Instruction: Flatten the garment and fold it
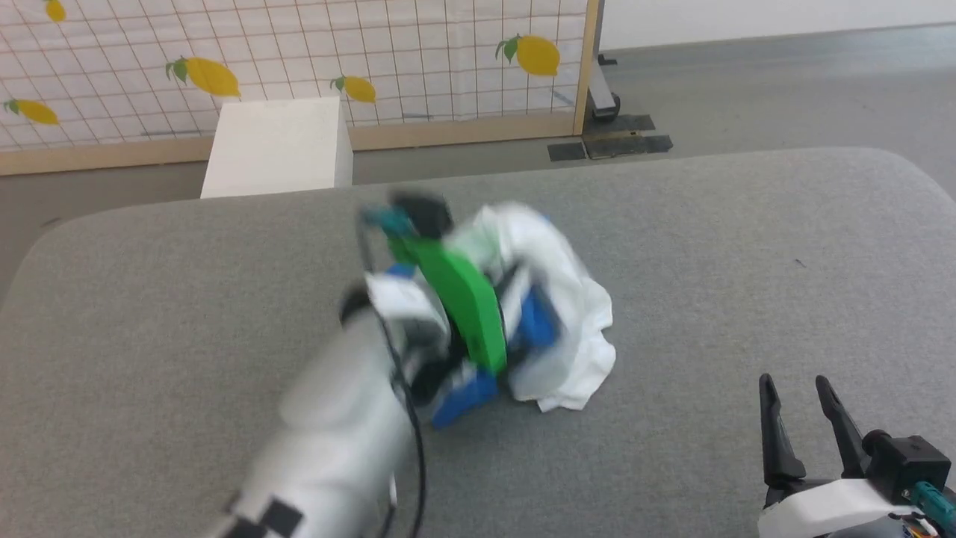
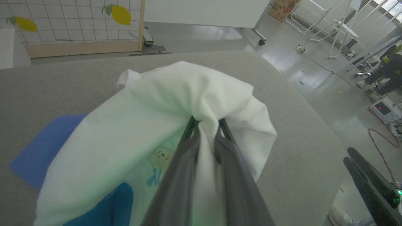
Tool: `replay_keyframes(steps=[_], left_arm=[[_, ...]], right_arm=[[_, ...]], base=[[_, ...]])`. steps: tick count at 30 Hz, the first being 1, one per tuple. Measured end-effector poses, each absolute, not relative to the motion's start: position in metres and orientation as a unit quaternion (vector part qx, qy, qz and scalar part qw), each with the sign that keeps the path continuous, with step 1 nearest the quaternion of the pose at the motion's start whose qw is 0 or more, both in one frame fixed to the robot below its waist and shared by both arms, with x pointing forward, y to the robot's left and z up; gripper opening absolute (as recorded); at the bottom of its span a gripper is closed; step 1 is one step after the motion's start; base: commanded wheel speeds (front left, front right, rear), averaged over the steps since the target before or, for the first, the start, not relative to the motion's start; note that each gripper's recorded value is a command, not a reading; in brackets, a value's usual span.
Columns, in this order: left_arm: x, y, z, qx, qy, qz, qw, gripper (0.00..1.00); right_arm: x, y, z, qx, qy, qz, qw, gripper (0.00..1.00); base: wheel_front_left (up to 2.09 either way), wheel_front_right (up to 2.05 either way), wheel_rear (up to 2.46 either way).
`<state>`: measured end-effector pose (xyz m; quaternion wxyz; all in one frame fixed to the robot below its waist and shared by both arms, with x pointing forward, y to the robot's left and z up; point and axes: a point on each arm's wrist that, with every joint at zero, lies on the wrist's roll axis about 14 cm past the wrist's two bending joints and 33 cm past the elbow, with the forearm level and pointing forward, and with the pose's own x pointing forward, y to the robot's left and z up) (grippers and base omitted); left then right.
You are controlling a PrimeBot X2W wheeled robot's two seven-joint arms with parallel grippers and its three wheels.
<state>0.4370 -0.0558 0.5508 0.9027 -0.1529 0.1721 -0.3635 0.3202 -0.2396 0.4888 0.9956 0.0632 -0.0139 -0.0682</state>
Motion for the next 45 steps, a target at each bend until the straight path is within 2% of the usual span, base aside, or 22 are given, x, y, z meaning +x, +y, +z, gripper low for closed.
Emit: replay_keyframes(steps=[6, 11, 12, 13, 14, 20, 24, 31, 36, 40, 45], left_arm=[[0.368, -0.061, 0.444, -0.099, 0.340, -0.373, 0.858, 0.00], [0.327, -0.052, 0.400, -0.068, 0.425, -0.362, 0.827, 0.00], [0.326, -0.052, 0.400, -0.072, 0.429, -0.358, 0.826, 0.24], [0.327, -0.051, 0.401, -0.080, 0.430, -0.353, 0.827, 0.87], [0.328, -0.051, 0.403, -0.080, 0.429, -0.351, 0.829, 1.00], [0.364, -0.047, 0.458, -0.179, 0.368, -0.333, 0.849, 1.00], [0.402, -0.027, 0.529, -0.259, 0.273, -0.319, 0.870, 1.00], [0.442, 0.068, 0.623, -0.320, 0.070, -0.227, 0.917, 1.00], [0.442, 0.153, 0.651, -0.254, -0.060, -0.117, 0.958, 1.00], [0.425, 0.209, 0.658, -0.177, -0.148, -0.035, 0.972, 1.00], [0.406, 0.222, 0.639, -0.094, -0.156, -0.020, 0.983, 1.00]], right_arm=[[0.320, -0.239, 0.487, 0.064, -0.011, -0.068, 0.996, 1.00], [0.320, -0.238, 0.488, 0.068, -0.014, -0.067, 0.995, 1.00], [0.320, -0.238, 0.489, 0.069, -0.015, -0.066, 0.995, 1.00], [0.320, -0.237, 0.489, 0.070, -0.016, -0.065, 0.995, 1.00], [0.321, -0.237, 0.489, 0.071, -0.016, -0.064, 0.995, 1.00], [0.321, -0.230, 0.486, 0.075, -0.012, -0.054, 0.996, 1.00], [0.323, -0.226, 0.489, 0.076, -0.015, -0.046, 0.996, 1.00], [0.329, -0.220, 0.499, 0.075, -0.032, -0.033, 0.996, 1.00], [0.333, -0.218, 0.506, 0.073, -0.041, -0.028, 0.996, 1.00], [0.336, -0.217, 0.510, 0.072, -0.048, -0.026, 0.996, 1.00], [0.340, -0.216, 0.511, 0.070, -0.049, -0.024, 0.996, 1.00]], base=[[0.00, 0.00, 0.00], [0.00, 0.00, 0.00], [0.00, 0.00, 0.00], [0.00, 0.00, 0.00], [0.00, 0.00, 0.00], [0.00, 0.00, 0.00], [0.00, 0.00, 0.00], [0.00, 0.00, 0.00], [0.00, 0.00, 0.00], [0.00, 0.00, 0.00], [0.00, 0.00, 0.00]])
